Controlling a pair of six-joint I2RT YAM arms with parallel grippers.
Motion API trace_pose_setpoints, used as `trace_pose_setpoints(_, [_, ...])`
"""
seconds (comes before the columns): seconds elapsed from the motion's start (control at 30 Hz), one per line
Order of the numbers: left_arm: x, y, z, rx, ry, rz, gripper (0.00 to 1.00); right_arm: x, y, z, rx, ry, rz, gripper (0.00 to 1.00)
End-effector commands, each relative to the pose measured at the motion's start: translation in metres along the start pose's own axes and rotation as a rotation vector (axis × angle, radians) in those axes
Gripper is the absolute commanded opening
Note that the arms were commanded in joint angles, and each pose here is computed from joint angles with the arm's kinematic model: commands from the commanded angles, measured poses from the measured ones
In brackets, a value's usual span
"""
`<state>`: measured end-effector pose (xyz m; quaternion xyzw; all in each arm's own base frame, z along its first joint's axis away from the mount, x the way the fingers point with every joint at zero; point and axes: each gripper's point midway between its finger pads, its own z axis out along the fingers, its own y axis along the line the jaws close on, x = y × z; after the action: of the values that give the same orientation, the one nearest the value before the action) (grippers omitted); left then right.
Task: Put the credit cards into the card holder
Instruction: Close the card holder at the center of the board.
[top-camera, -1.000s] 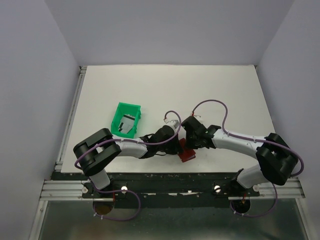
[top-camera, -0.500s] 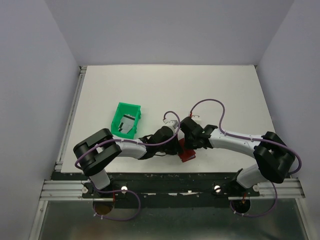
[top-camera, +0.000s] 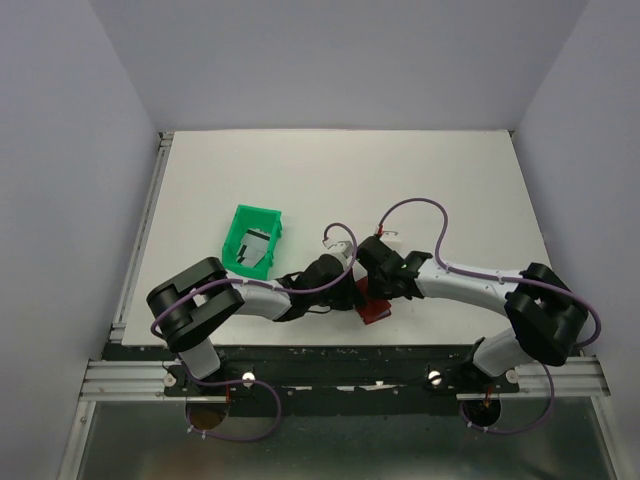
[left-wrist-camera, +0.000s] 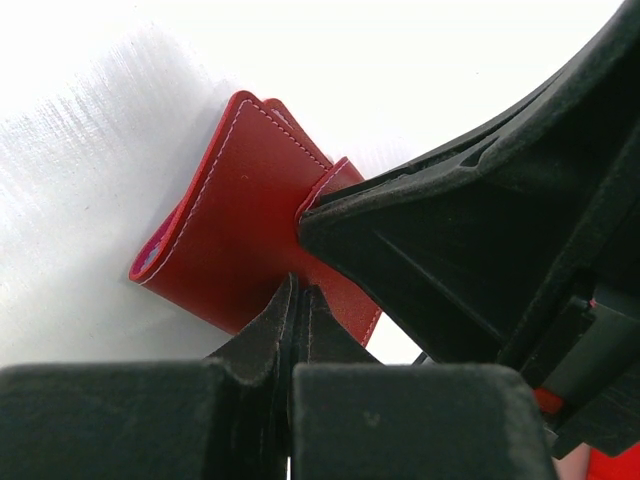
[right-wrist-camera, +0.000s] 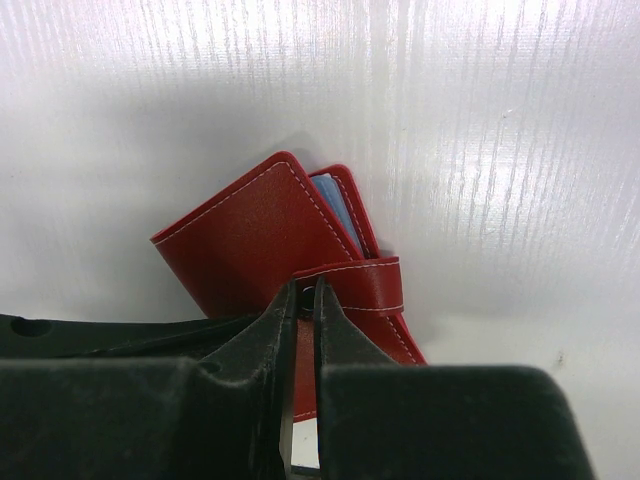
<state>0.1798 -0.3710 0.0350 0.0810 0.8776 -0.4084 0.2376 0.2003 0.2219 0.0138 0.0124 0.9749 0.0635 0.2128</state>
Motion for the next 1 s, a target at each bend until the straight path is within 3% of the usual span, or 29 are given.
trace_pose_setpoints(0.0, [0.034, 0.024, 0.002, -0.061, 0.101, -0.014, 0.00, 0.149, -0.076, 0.033, 0.225, 0.469, -0.051, 0.00])
trace_pose_setpoints(0.3, [0.034, 0.023, 0.003, -0.058, 0.100, -0.017, 0.00, 0.171, -0.080, 0.051, 0.237, 0.541, -0.050, 0.00])
trace_pose_setpoints(0.5, [0.033, 0.022, 0.004, -0.057, 0.101, -0.020, 0.00, 0.166, -0.078, 0.048, 0.221, 0.521, -0.057, 0.00])
trace_pose_setpoints(0.63, [0.034, 0.022, 0.005, -0.055, 0.108, -0.015, 0.00, 0.137, -0.079, 0.032, 0.222, 0.387, -0.059, 0.02])
trace_pose_setpoints(0.8, [0.034, 0.021, 0.007, -0.053, 0.117, -0.011, 0.00, 0.082, -0.058, 0.002, 0.095, 0.140, -0.003, 0.20])
trace_pose_setpoints(0.97, [0.034, 0.020, 0.008, -0.054, 0.121, -0.010, 0.00, 0.035, -0.042, -0.027, 0.025, -0.034, -0.013, 0.30])
